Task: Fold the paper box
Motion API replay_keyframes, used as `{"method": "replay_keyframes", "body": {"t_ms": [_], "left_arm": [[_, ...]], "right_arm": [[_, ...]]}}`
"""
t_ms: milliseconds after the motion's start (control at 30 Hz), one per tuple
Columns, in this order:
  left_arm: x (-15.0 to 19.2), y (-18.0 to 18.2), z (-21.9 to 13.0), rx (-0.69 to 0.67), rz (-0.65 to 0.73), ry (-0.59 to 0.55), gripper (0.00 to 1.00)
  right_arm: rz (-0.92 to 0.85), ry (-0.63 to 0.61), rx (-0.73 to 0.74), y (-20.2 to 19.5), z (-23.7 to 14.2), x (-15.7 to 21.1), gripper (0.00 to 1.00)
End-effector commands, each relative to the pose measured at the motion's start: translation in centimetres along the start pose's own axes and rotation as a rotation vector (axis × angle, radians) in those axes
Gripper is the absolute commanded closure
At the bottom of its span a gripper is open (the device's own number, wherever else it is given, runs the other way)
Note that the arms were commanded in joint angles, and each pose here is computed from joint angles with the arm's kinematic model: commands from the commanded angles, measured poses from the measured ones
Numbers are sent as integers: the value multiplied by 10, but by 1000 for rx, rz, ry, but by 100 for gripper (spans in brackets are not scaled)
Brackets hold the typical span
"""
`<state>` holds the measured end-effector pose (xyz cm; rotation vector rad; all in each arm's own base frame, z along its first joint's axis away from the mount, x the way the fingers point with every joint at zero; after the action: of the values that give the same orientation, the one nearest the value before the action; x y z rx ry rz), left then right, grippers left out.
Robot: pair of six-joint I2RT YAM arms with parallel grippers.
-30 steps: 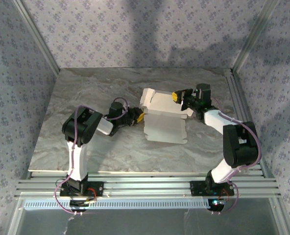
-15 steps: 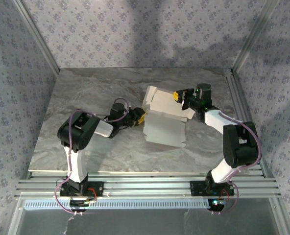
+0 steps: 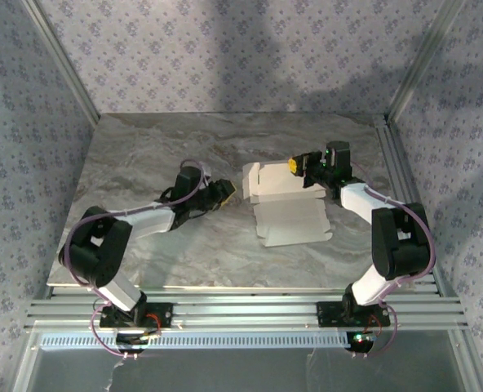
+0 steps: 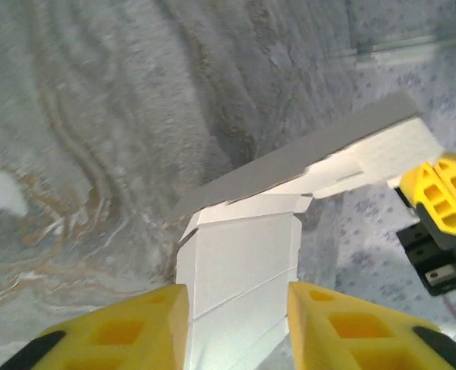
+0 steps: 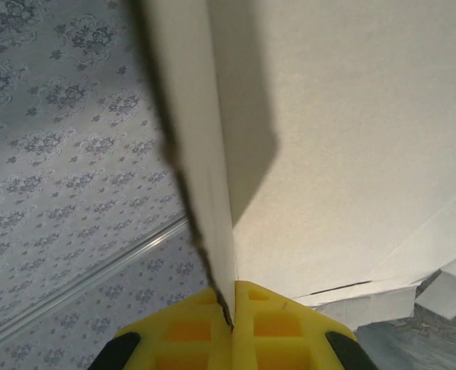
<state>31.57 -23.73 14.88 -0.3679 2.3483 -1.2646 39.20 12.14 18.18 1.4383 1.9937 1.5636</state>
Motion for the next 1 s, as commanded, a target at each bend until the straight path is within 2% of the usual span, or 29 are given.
{"method": "replay_keyframes", "body": {"t_ms": [0, 167, 367, 467, 633, 767, 967], "left_arm": [[7, 16, 3, -124, 126, 115, 69], [23, 0, 17, -127, 208, 185, 71], [35, -9, 46, -86, 199, 216, 60], [45, -10, 48, -172, 199, 245, 55], [55, -3, 54, -225, 176, 255, 53], [54, -3, 66, -281, 217, 252, 53], [48, 6, 70, -457, 294, 269, 52]], "right_arm": [[-21, 22, 19, 2, 3, 5, 100], [-16, 12, 33, -2, 3, 3, 100], [-10, 9, 37, 0, 2, 3, 100], [-7, 3, 40, -1, 3, 1, 100], [-6, 2, 35, 0, 3, 2, 100], [-4, 3, 33, 1, 3, 2, 100], [-3, 6, 30, 3, 3, 2, 100]]}}
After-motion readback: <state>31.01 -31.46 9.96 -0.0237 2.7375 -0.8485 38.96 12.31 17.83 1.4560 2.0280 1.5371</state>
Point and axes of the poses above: each hand's point on the last joint's axis, 136 mm out from that joint toward the fingers, its own z axis out along the fingers, its own y axis along the line the jaws close on, x = y × z, the point moved 6 cm from there along -z, back along the fingers, and after that the axes turned 3 degrees about z, right-handed, at the moved point
